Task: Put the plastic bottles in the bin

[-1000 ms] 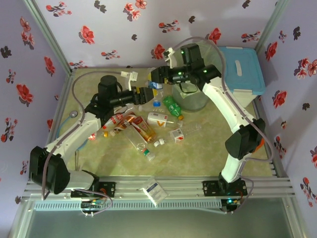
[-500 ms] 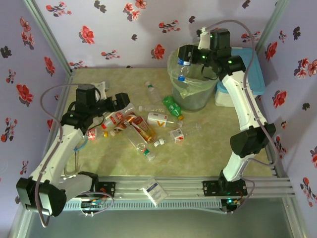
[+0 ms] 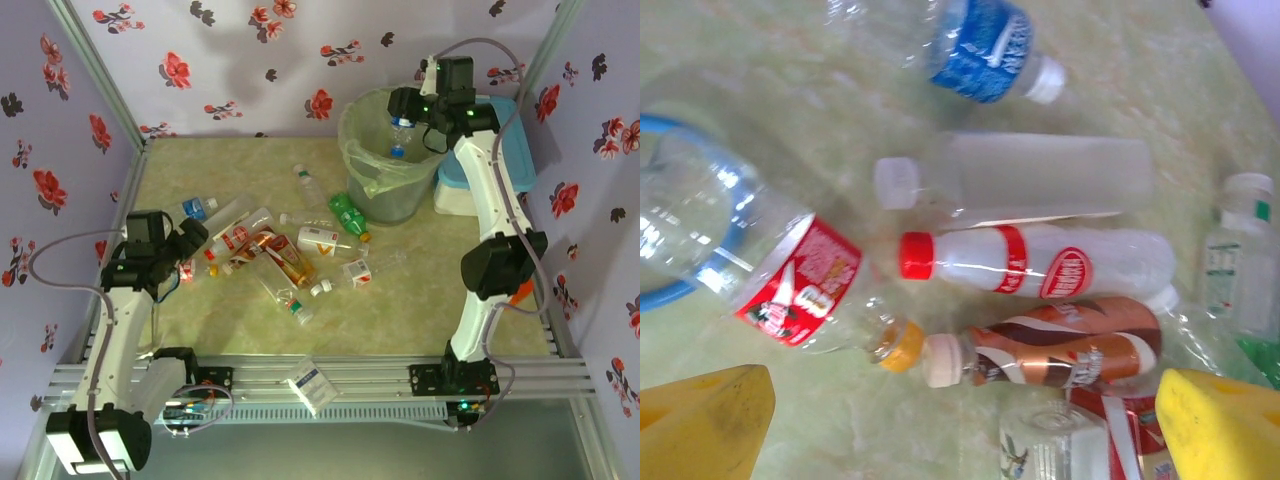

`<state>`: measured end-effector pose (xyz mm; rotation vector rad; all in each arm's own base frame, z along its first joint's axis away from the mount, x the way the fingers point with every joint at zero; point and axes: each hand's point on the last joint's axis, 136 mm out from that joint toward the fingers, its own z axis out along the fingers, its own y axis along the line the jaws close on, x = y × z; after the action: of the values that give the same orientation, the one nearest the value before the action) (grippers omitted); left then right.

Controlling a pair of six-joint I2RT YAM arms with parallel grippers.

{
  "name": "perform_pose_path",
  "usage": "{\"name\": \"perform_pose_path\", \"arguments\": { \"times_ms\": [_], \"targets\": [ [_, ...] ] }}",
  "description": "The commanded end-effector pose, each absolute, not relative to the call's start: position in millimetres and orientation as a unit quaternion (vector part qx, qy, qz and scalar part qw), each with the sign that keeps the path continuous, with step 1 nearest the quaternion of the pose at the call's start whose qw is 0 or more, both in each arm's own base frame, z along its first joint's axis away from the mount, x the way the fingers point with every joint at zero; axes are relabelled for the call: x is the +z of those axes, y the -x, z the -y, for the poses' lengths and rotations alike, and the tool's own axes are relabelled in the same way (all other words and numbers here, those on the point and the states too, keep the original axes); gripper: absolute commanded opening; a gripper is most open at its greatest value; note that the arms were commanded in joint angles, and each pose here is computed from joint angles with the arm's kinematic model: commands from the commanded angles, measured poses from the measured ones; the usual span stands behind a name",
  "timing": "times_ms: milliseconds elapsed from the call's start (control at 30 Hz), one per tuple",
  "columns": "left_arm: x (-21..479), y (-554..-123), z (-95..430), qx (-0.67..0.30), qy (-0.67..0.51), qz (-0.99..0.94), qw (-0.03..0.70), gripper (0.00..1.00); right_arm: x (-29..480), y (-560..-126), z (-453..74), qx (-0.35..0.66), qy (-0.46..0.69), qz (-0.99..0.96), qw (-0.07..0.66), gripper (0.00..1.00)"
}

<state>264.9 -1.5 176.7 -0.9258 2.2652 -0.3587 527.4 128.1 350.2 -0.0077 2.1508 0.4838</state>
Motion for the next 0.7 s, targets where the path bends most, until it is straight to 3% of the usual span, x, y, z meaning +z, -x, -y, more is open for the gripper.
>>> {"name": "perform_pose_path", "arguments": {
  "times_ms": [0,500,667],
  "targets": [
    [152.2,-256.2,-13.0,-0.126,0.430,-0.840,0.306,0.98,335.0,-534.5,-120.3,0.165,0.013,-0.887,0.431,0.53],
    [92.6,-268.5,-14.5,-0.143,0.520,-0.800,0.262,0.98,223.5,-543.2,-118.9,0.121,0.034,-0.949,0.289,0.58],
    [76.6,-268.4,-13.0,-0.144,0.534,-0.795,0.249,0.98,207.4,-544.1,-117.1,0.113,0.034,-0.955,0.272,0.72]
  ]
}}
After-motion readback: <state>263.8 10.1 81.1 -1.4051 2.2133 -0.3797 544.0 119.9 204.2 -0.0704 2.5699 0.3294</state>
